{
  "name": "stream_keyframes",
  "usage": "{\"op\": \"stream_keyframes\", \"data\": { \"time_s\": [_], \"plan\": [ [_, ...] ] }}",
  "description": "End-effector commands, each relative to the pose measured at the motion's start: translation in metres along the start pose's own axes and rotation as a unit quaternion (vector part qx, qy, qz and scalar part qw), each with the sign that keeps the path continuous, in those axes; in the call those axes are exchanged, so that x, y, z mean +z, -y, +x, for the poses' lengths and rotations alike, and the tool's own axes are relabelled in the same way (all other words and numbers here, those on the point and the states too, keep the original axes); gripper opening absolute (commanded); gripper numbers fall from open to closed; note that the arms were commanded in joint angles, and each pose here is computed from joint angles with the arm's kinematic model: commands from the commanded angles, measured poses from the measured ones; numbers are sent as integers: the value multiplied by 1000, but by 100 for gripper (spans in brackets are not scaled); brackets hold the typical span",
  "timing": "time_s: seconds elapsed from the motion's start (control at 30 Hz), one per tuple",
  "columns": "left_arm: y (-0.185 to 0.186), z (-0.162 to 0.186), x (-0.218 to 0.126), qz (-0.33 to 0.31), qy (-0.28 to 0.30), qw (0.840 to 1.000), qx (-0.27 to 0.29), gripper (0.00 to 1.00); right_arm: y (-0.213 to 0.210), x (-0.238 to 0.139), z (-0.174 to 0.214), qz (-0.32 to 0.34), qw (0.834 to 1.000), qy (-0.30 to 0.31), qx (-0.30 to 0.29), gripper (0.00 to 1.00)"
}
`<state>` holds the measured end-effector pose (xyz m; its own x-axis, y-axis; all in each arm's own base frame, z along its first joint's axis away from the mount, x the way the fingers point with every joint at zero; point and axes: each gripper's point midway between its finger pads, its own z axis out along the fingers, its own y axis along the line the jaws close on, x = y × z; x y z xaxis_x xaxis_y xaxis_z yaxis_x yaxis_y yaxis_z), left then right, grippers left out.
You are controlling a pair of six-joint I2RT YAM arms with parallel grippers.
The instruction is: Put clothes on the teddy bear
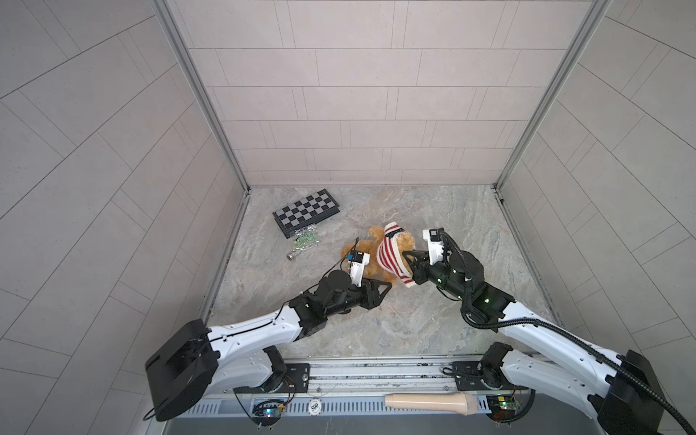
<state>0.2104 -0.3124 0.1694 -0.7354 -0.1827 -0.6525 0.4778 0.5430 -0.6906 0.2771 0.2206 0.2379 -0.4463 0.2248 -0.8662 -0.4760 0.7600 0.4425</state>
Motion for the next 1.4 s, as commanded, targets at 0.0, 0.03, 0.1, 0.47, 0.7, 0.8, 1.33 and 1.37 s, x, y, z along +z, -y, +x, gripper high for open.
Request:
{"op": "stream_keyframes", "data": {
  "time_s": [0.0, 0.03, 0.1, 0.47, 0.7, 0.8, 1.33, 1.37],
  "plan": [
    [6, -23, 1, 14, 69, 997, -16, 50, -11, -5, -27, -1, 998, 44, 53, 0],
    [5, -25, 3, 11, 73, 997, -15, 49, -10, -5, -25, 4, 997, 40, 58, 0],
    [3, -26, 6, 6, 77, 997, -14, 48, -10, -6, -23, 6, 997, 39, 69, 0],
    [-3, -33, 16, -12, 92, 996, -6, 32, -20, -7, -22, -6, 992, 43, 117, 0],
    [-9, -27, 18, -14, 88, 996, -19, 14, -20, -10, -24, -1, 988, 55, 141, 0],
    [-17, -23, 14, -24, 91, 995, -23, 6, -17, -12, -25, 5, 986, 58, 156, 0],
    [-73, 2, -7, -115, 42, 992, -28, 0, -19, -37, -38, -13, 972, 87, 217, 0],
    [-77, 3, -9, -121, 38, 991, -30, 0, -20, -38, -39, -17, 971, 89, 223, 0]
  ]
}}
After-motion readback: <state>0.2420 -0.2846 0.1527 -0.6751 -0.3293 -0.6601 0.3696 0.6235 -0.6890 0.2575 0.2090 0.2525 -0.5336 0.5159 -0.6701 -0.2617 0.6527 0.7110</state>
